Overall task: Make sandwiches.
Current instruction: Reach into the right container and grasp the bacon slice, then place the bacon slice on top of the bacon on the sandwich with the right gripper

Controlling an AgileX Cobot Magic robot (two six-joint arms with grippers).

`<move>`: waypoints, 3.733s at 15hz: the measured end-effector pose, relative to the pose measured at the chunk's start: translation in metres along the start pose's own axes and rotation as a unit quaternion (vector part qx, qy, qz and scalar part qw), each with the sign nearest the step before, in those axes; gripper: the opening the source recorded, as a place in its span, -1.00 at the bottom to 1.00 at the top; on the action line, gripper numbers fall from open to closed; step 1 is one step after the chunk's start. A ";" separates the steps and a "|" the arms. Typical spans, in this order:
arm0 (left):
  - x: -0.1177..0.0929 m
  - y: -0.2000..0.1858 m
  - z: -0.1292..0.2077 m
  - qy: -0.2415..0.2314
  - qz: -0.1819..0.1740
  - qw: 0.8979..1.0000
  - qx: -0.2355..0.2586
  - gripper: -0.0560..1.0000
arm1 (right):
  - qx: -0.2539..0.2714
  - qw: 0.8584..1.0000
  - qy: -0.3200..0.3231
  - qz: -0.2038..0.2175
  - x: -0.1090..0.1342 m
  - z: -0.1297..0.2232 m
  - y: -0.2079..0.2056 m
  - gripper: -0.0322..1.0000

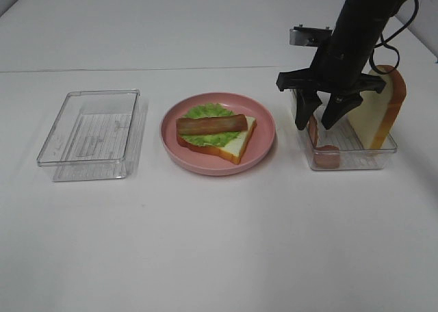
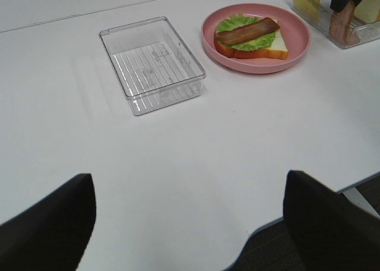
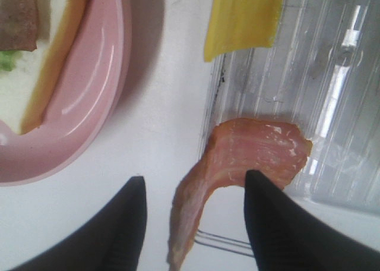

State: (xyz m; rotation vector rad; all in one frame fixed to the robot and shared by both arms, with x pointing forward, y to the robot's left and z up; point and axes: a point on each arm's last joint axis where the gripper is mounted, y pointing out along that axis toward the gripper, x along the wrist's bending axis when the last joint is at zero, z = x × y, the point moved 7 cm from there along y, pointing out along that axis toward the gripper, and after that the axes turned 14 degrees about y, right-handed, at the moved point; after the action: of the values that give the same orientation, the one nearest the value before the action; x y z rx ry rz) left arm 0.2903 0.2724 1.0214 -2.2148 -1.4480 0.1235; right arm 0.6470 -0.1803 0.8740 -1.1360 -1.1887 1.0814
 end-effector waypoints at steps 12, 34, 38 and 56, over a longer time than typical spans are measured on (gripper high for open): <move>0.000 0.000 0.000 0.000 0.000 1.000 0.000 0.64 | 0.018 1.000 -0.004 0.011 -0.002 0.002 -0.001 -0.93; 0.000 0.000 0.000 0.000 0.000 1.000 -0.001 0.64 | 0.001 0.884 0.015 -0.467 0.138 -0.034 -0.035 -0.93; 0.000 0.000 0.000 0.000 0.000 1.000 -0.001 0.64 | 0.022 0.889 0.051 -0.454 0.133 -0.039 -0.003 -0.93; 0.000 0.000 0.000 0.000 0.000 1.000 -0.001 0.64 | 0.016 0.960 0.056 -0.274 0.090 -0.034 0.021 0.01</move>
State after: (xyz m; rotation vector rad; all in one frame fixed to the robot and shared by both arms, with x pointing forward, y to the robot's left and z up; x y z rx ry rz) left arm 0.2905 0.2724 1.0217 -2.2158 -1.4494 0.1219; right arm 0.6874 -0.0914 0.8629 -0.7607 -1.2878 0.5994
